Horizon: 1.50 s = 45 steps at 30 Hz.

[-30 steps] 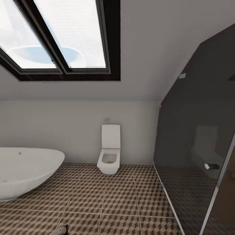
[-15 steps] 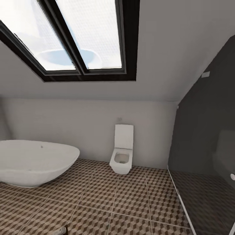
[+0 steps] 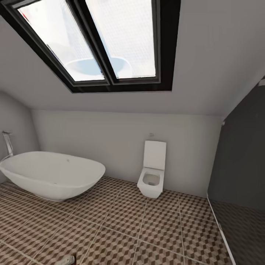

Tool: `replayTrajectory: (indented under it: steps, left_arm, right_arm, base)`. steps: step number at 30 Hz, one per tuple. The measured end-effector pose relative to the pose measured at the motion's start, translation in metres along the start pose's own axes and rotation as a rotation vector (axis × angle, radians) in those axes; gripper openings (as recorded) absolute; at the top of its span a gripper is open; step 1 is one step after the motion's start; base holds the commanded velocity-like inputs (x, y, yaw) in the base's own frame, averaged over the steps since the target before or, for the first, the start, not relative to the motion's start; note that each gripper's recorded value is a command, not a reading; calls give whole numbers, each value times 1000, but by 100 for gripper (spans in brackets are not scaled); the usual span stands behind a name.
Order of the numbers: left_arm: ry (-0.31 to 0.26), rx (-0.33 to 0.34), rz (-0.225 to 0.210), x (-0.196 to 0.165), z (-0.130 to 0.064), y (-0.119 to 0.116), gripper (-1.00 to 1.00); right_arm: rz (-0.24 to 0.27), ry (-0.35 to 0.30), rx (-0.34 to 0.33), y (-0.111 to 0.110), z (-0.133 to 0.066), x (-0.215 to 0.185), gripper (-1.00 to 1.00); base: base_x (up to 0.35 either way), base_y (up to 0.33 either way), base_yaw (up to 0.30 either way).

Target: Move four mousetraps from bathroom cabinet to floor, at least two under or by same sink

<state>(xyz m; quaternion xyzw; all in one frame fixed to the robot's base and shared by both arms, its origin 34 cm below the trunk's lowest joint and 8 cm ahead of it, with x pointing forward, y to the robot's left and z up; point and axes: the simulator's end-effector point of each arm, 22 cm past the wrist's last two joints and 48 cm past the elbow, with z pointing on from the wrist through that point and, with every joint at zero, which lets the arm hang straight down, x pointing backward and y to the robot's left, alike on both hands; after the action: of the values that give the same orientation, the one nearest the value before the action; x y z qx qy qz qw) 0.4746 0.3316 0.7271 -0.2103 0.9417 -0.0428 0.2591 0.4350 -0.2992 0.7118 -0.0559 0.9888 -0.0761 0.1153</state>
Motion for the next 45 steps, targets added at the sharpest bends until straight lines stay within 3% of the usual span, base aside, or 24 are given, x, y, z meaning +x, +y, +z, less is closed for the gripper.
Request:
replayTrajectory:
  steps: [45]
  left_arm:
    - [0, 9, 0, 0, 0, -5, -100]
  right_arm:
    - [0, 0, 0, 0, 0, 0, -100]
  base:
    - [0, 0, 291]
